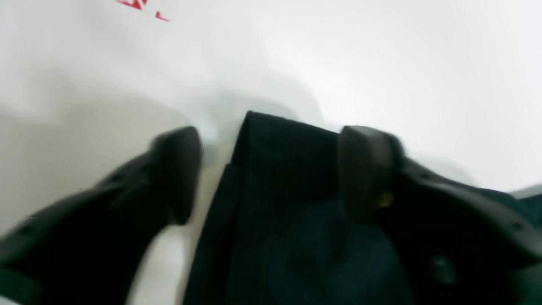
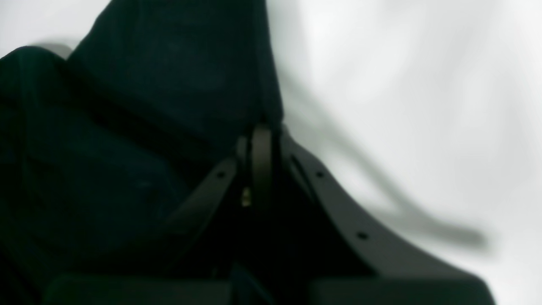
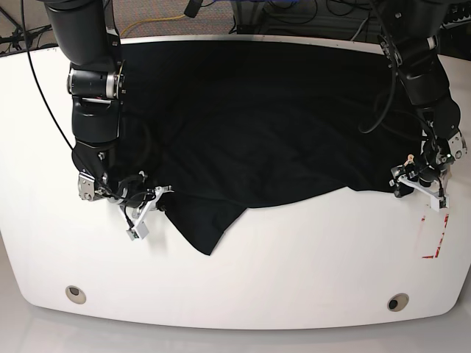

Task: Fold the T-shirt properly
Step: 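Lift the grasped edge with both grippers and fold it over the shirt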

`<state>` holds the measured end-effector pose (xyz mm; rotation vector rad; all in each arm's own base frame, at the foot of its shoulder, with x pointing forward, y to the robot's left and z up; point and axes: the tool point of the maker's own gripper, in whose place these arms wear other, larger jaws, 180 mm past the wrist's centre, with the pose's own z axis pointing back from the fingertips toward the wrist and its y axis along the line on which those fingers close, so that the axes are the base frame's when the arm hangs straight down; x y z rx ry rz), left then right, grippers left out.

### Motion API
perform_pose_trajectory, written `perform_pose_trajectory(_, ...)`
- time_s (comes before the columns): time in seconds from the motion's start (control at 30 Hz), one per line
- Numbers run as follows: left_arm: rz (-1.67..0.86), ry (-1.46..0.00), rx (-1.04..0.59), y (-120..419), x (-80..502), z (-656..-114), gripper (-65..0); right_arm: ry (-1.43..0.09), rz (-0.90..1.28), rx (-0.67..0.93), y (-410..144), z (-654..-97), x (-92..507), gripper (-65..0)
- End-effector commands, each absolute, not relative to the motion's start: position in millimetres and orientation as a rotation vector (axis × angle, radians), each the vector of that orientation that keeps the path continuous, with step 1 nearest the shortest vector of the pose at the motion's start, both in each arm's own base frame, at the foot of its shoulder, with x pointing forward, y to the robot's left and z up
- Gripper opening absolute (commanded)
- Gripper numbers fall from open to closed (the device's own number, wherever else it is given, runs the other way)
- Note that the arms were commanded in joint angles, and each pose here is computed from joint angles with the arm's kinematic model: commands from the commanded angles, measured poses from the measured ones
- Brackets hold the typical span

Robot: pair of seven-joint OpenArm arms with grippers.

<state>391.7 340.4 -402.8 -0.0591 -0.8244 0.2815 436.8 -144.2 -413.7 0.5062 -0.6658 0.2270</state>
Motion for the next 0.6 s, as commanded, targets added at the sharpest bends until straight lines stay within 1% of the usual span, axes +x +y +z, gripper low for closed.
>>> perform_pose_trajectory(0.0,0.273,-0.829,-0.064,341,396,-396,-35.3,-0.739,0.243,0.496,-149,-387,457,-65.0)
perform_pose_trajectory(0.03,0.273,-0.829,-0.064,341,396,-396,-44.3,-0.755,0.255,0.491,-148,-382,460,-65.0)
perform_pose_trajectory(0.13,0.273,-0.831,-0.062,342,396,-396,-65.0,-0.796,0.279,0.479,-147,-369,466,-65.0)
perform_pose_trajectory(0.23,0.27,-0.839,-0.058,343,398,-392,-65.0,-0.786,0.297,0.468,-147,-365,466,-65.0)
perform_pose_trajectory(0.33,0.256,-0.887,-0.043,346,407,-374,-65.0,-0.785,0.332,0.446,-147,-355,468,-65.0)
perform_pose_trajectory(0.4,0.223,-0.924,-0.033,345,412,-357,-65.0,-0.803,0.361,0.422,-148,-343,470,-65.0)
perform_pose_trajectory(0.57,0.099,-0.955,-0.031,333,417,-328,-65.0,-0.796,0.441,0.333,-161,-326,458,-65.0)
